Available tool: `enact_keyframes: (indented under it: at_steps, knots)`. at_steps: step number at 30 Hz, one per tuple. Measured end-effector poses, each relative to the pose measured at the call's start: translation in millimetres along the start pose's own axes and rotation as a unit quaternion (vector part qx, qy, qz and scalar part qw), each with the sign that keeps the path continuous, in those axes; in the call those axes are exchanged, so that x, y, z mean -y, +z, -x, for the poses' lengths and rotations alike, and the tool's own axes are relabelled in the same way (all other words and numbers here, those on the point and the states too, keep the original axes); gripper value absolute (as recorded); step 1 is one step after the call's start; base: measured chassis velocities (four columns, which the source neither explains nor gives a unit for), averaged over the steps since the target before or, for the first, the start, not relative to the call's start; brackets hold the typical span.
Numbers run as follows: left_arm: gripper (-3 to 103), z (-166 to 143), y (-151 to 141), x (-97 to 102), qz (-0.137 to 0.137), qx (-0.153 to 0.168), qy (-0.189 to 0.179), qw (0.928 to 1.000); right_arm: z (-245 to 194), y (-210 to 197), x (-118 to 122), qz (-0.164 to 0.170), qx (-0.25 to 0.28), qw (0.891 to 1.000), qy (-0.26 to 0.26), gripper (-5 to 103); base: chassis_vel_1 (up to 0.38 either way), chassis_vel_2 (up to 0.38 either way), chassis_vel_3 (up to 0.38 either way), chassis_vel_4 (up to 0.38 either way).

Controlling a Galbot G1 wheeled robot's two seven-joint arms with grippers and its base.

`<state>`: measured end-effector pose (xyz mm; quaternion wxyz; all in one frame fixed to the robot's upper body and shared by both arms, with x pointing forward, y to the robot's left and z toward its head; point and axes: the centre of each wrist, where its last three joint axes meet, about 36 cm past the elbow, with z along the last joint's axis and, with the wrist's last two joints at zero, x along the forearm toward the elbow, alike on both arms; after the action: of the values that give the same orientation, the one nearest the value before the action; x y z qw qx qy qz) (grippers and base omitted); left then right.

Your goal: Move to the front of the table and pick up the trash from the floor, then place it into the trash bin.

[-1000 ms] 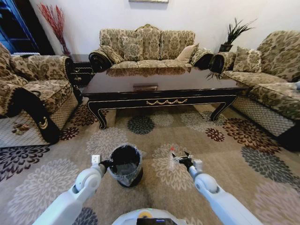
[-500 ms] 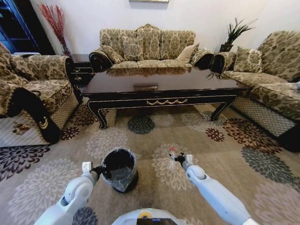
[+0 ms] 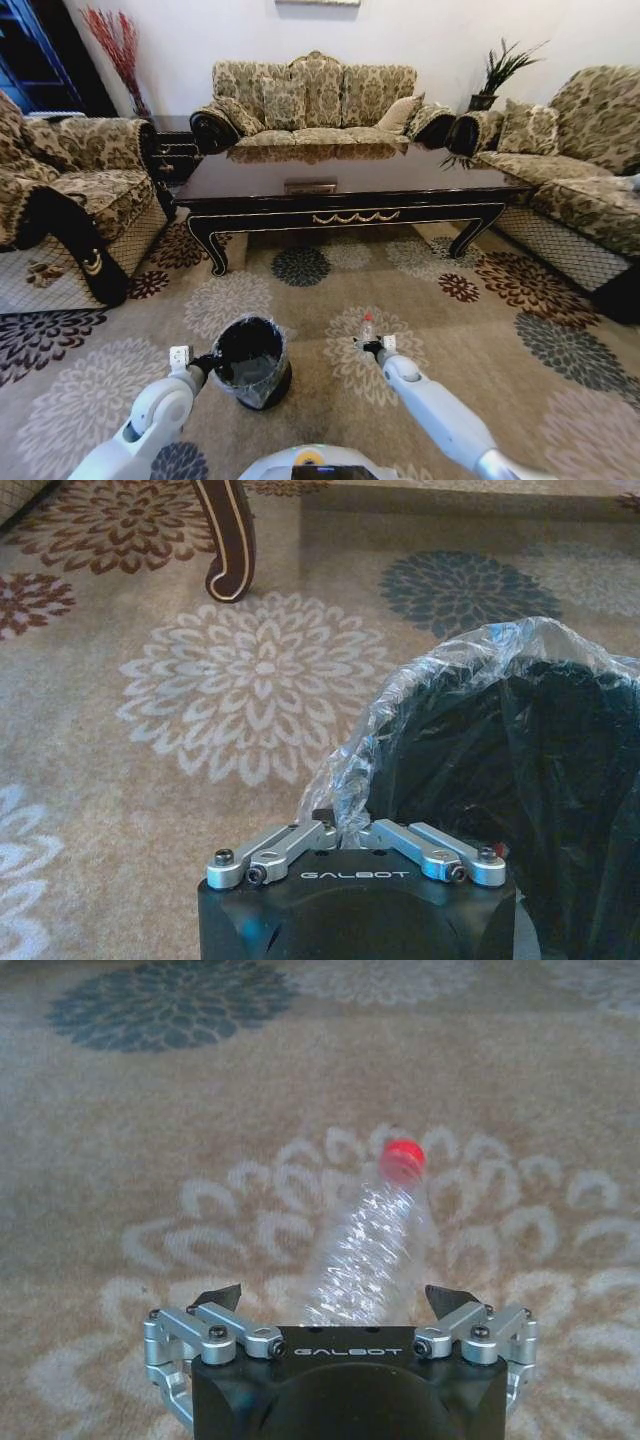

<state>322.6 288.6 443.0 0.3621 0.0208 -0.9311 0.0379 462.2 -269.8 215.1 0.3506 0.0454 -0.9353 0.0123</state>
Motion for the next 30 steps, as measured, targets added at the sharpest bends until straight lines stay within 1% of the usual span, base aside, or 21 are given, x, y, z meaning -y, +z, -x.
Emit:
enact_keyframes:
  at_steps: [1,2,4,5,6,7,8,9,13,15,18,20,23,26,27,30]
  knots:
    - [3,0,1,0.3,0.0,-0.001,0.0,1.0,1,3,3,-0.006,-0.001,1.0,0.002,103,0.0,0.0,0.0,0.0]
    - [3,-1,1,0.7,0.001,-0.001,0.0,1.0,2,5,5,-0.009,-0.002,1.0,0.004,100,0.0,0.0,0.0,0.0]
    - [3,-4,1,2.4,0.002,0.0,0.003,1.0,2,9,11,-0.014,-0.003,1.0,0.009,90,0.0,0.0,0.0,0.0]
    - [3,-4,1,2.4,0.002,0.0,0.003,1.0,2,9,11,-0.014,-0.003,1.0,0.009,90,0.0,0.0,0.0,0.0]
    - [3,-5,1,2.8,0.003,0.001,0.003,1.0,1,9,13,-0.015,-0.003,1.0,0.01,85,0.0,0.0,0.0,0.0]
    - [3,-5,2,3.0,0.003,0.001,0.004,1.0,1,9,14,-0.016,-0.002,1.0,0.011,85,0.0,0.0,0.0,0.0]
    - [3,-5,2,3.1,0.003,0.001,0.003,1.0,1,9,16,-0.016,-0.002,1.0,0.011,79,0.0,0.0,0.0,0.0]
    - [3,-5,2,3.1,0.003,0.001,0.003,1.0,1,9,16,-0.016,-0.002,1.0,0.011,79,0.0,0.0,0.0,0.0]
    - [3,-6,5,6.6,0.006,-0.001,0.004,1.0,-3,9,18,-0.017,0.001,1.0,0.011,58,0.0,0.0,0.0,0.0]
    - [3,-6,6,7.4,0.007,-0.002,0.005,1.0,-4,10,19,-0.018,0.001,1.0,0.011,58,0.0,0.0,0.0,0.0]
    - [3,-6,9,9.6,0.009,-0.003,0.005,0.9999,-9,13,20,-0.028,0.004,1.0,0.01,43,0.0,0.0,0.0,0.0]
    - [3,-6,9,10.0,0.009,-0.003,0.005,0.9999,-10,14,21,-0.029,0.005,1.0,0.01,43,0.0,0.0,0.0,0.0]
    - [3,-5,12,12.3,0.012,-0.003,0.006,0.9999,-18,9,27,-0.028,0.014,0.999,0.011,33,0.0,0.0,0.0,0.0]
    - [3,-5,12,13.8,0.015,-0.002,0.007,0.9999,-23,6,31,-0.025,0.02,0.999,0.012,30,0.0,0.0,0.0,0.0]
    - [3,-5,13,16.1,0.017,-0.003,0.01,0.9998,-27,3,34,-0.023,0.025,0.999,0.012,25,0.0,0.0,0.0,0.0]
    - [3,-5,13,21.3,0.022,-0.003,0.018,0.9996,-36,-4,36,-0.018,0.037,0.999,0.01,25,0.0,0.0,0.0,0.0]
